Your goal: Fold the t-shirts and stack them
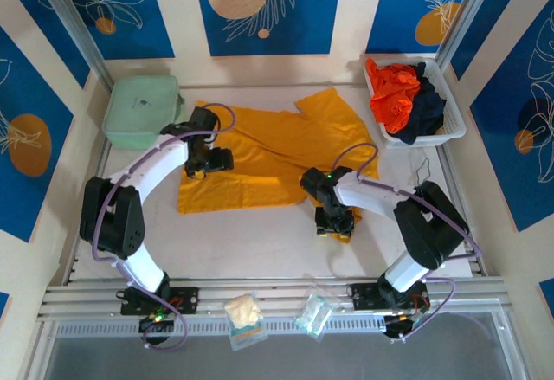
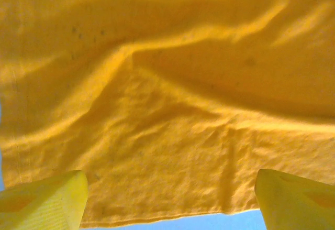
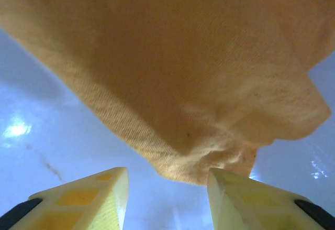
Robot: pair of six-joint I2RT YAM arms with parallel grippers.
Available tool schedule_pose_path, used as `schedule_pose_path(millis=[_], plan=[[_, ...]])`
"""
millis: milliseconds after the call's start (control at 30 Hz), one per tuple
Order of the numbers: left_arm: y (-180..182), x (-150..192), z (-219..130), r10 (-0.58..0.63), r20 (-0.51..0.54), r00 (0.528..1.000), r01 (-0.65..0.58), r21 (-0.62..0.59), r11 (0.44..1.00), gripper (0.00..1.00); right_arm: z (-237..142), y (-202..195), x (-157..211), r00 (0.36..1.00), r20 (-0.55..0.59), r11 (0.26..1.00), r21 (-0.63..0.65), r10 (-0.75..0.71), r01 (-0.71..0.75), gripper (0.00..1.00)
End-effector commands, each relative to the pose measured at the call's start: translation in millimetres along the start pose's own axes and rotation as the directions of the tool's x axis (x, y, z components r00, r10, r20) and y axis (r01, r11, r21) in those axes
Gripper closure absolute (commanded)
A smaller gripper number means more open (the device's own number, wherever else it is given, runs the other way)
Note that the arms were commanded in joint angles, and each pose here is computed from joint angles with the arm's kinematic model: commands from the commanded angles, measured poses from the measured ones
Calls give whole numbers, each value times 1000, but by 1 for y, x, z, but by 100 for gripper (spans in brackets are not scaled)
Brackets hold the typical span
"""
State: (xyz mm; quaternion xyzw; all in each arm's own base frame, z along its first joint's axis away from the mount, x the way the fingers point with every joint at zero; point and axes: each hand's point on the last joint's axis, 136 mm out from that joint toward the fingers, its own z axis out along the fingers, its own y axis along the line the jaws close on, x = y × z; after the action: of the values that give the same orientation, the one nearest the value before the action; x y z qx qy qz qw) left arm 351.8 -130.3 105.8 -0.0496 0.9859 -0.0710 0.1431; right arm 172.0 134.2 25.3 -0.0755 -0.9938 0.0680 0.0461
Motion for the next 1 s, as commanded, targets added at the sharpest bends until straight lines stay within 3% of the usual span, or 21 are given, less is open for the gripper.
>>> schedule_pose_path(millis=[0, 133, 233, 367, 600, 800, 967], plan=[[0, 12, -6, -14, -15, 1000, 14, 17, 1000, 17, 2, 2, -9, 999, 31, 998, 51, 34, -36, 58], [3, 18, -1, -17, -25, 1000, 17, 13, 1000, 17, 12, 0, -12, 999, 17, 993, 111, 29, -30, 71], [3, 22, 2, -18, -35, 999, 19, 14, 1000, 17, 14, 1, -12, 1000, 10, 993, 120, 18, -19, 99], [6, 28, 0, -14, -46, 999, 15, 12, 1000, 17, -10, 14, -6, 999, 18, 998, 39, -51, 50, 100], [16, 41, -11, 13, -77, 997, -15, -22, 1000, 17, -78, 46, 15, 971, 22, 913, -338, -237, 230, 100], [20, 47, -10, 22, -98, 995, -26, -38, 999, 16, -86, 29, -14, 992, -11, 830, -549, -124, 97, 100], [19, 48, -2, 25, -125, 992, -30, -38, 999, 17, -59, 2, -60, 999, -43, 853, -521, -5, -18, 100]])
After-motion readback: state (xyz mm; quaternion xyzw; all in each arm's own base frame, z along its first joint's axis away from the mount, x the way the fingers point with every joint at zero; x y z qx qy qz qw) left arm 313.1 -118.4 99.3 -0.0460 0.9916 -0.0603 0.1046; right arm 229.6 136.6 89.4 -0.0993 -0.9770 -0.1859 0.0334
